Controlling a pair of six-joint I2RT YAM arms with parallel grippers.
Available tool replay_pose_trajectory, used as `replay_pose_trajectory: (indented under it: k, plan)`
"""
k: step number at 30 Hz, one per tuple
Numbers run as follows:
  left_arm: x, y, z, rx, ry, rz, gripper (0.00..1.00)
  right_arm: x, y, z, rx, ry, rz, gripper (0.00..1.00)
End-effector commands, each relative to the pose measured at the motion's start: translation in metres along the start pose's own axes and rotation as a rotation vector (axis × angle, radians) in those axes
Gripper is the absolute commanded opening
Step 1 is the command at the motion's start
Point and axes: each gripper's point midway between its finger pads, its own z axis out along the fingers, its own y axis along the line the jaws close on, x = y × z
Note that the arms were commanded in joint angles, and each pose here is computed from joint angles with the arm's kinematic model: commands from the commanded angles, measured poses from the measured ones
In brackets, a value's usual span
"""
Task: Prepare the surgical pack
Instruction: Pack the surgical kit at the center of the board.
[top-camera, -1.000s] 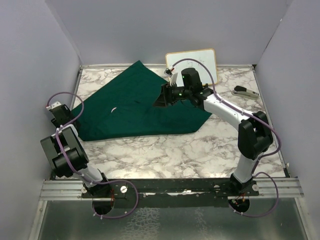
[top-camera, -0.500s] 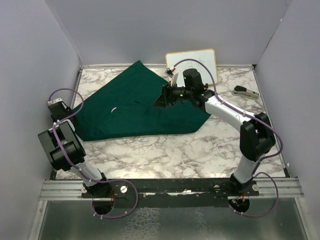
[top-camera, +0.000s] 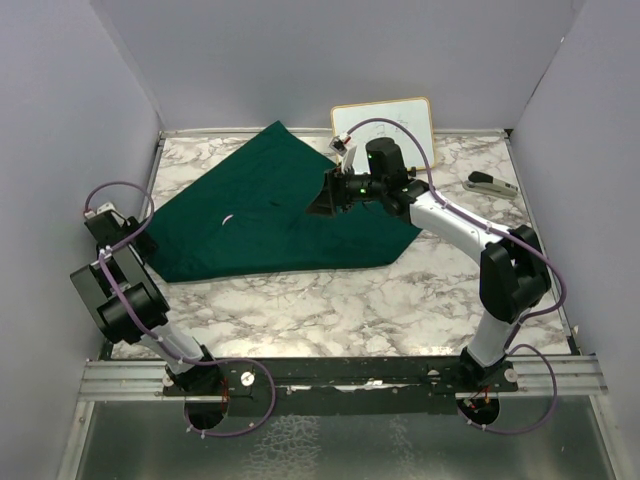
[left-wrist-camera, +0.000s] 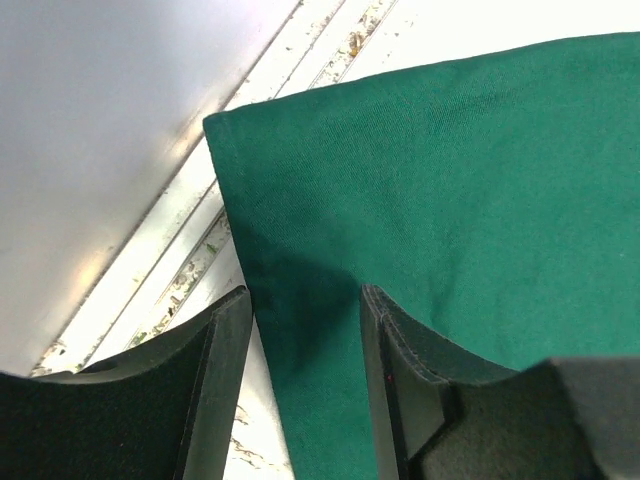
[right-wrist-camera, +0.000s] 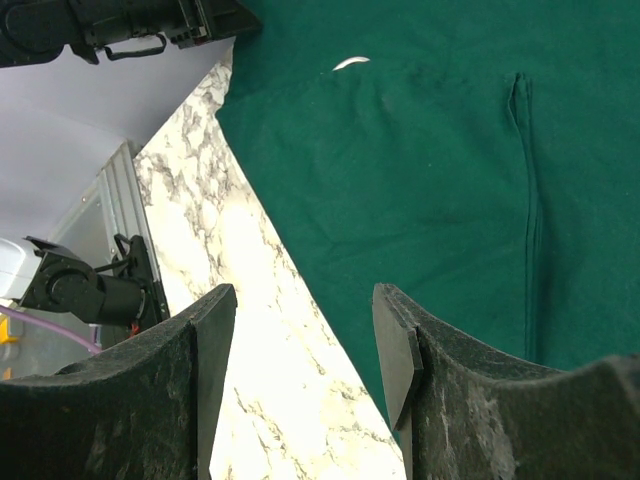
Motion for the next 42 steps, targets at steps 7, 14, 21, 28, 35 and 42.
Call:
replay_pose_trajectory:
  k: [7, 14, 21, 28, 35, 42]
  plan:
    - [0.015, 0.014, -0.007, 0.076, 0.008, -0.263, 0.48, -0.013, 0.017, -0.007, -0.036, -0.033, -0.050, 0.57]
    - [0.026, 0.015, -0.007, 0.072, 0.004, -0.314, 0.48, -0.011, 0.017, -0.006, -0.044, -0.026, -0.044, 0.57]
    - [0.025, 0.022, 0.001, 0.032, 0.047, -0.305, 0.35, -0.015, 0.019, -0.010, -0.028, -0.038, -0.063, 0.57]
    - [0.026, 0.022, 0.010, 0.038, 0.078, -0.299, 0.15, -0.012, 0.017, -0.008, -0.031, -0.030, -0.054, 0.57]
    - [-0.009, 0.004, -0.002, 0.086, -0.016, -0.290, 0.00, -0.012, 0.016, -0.008, -0.023, -0.032, -0.060, 0.57]
    - [-0.057, -0.033, -0.045, 0.128, -0.164, -0.280, 0.00, -0.005, 0.014, -0.001, -0.039, -0.011, -0.034, 0.57]
